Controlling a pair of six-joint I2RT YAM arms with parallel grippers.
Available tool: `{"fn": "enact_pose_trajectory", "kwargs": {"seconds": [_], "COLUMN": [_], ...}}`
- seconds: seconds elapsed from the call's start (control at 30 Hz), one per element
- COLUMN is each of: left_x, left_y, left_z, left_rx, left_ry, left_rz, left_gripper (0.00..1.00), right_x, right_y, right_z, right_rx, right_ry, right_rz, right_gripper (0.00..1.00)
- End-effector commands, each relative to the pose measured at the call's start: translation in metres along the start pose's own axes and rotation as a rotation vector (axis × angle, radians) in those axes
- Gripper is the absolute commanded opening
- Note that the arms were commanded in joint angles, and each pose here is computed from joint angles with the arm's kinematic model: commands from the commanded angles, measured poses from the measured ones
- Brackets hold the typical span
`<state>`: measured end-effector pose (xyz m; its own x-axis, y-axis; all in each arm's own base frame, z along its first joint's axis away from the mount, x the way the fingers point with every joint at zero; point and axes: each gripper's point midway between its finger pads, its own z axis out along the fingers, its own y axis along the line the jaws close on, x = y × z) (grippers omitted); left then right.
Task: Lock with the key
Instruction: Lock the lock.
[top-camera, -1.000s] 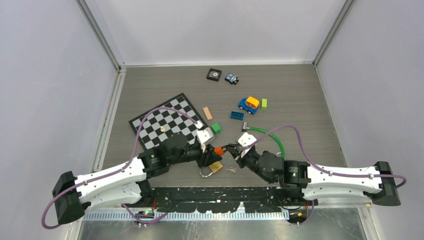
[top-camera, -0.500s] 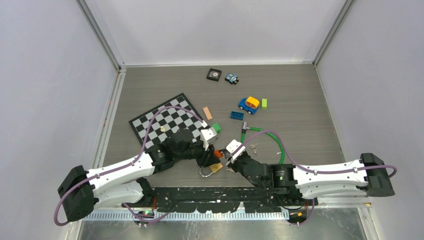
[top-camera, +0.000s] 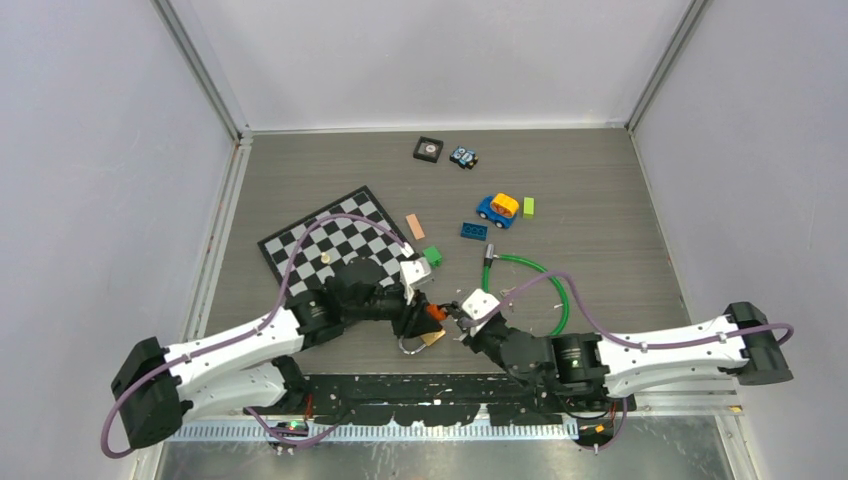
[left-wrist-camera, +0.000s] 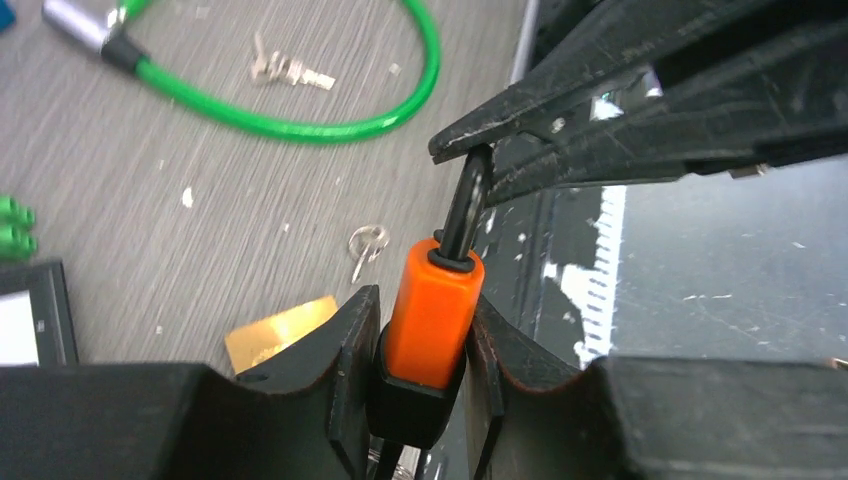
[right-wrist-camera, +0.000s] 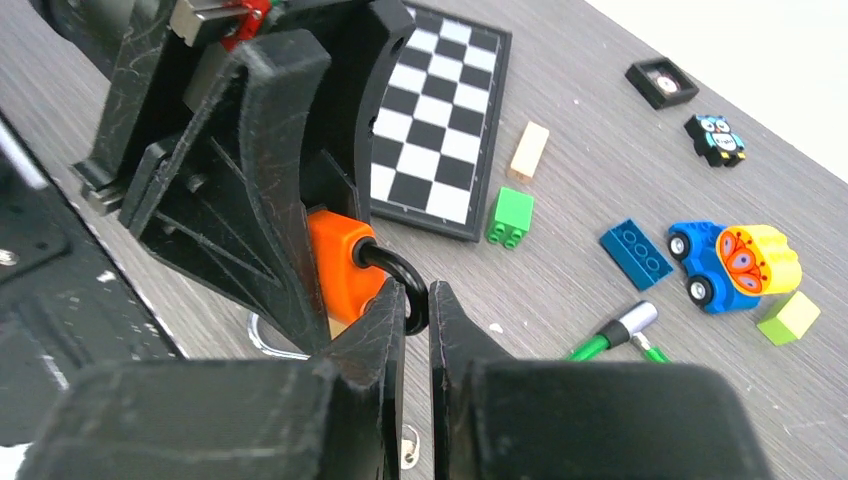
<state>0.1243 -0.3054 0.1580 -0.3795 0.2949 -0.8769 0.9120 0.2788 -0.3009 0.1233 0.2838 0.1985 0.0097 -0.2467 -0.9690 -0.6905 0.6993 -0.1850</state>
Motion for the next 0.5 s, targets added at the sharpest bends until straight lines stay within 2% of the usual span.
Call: {"fn": "enact_pose_trajectory", "kwargs": {"seconds": [0.0, 0.1, 0.13, 0.17, 0.23, 0.47], "left_x": [-0.15, -0.145, -0.145, -0.145, -0.145, -0.138], "left_y": [-0.034, -0.038, -0.042, -0.044, -0.047, -0.06], "left_z": [-0.035, -0.042, -0.047, -0.051, -0.058, -0.078], "left_rx": [0.062, 0.074, 0.079, 0.081, 0.082, 0.107], "left_ry": [-0.494, -0.485, -0.494, -0.501, -0.508, -0.504], "left_rz": [0.221, 0.219, 0.224, 0.23, 0.249, 0.307], "left_gripper": [0.15, 0.57, 0.81, 0.97, 1.0, 1.0], "right_x": [-0.061, -0.071, -0.073, -0.074, -0.075, -0.078], "right_y": [0.041, 0.011, 0.003, -0.004, -0.018, -0.05], "right_z": [-0.03, -0.038, -0.041, -0.043, -0.047, -0.061], "right_rx": [-0.27, -0.184, -0.162, -0.141, -0.102, -0.027], "right_ry": [-0.158, -0.181, -0.187, -0.189, -0.194, -0.223], "right_rz": [0.174, 0.202, 0.212, 0.205, 0.201, 0.239], "right_gripper": [0.01, 0.01, 0.01, 0.01, 0.01, 0.01]}}
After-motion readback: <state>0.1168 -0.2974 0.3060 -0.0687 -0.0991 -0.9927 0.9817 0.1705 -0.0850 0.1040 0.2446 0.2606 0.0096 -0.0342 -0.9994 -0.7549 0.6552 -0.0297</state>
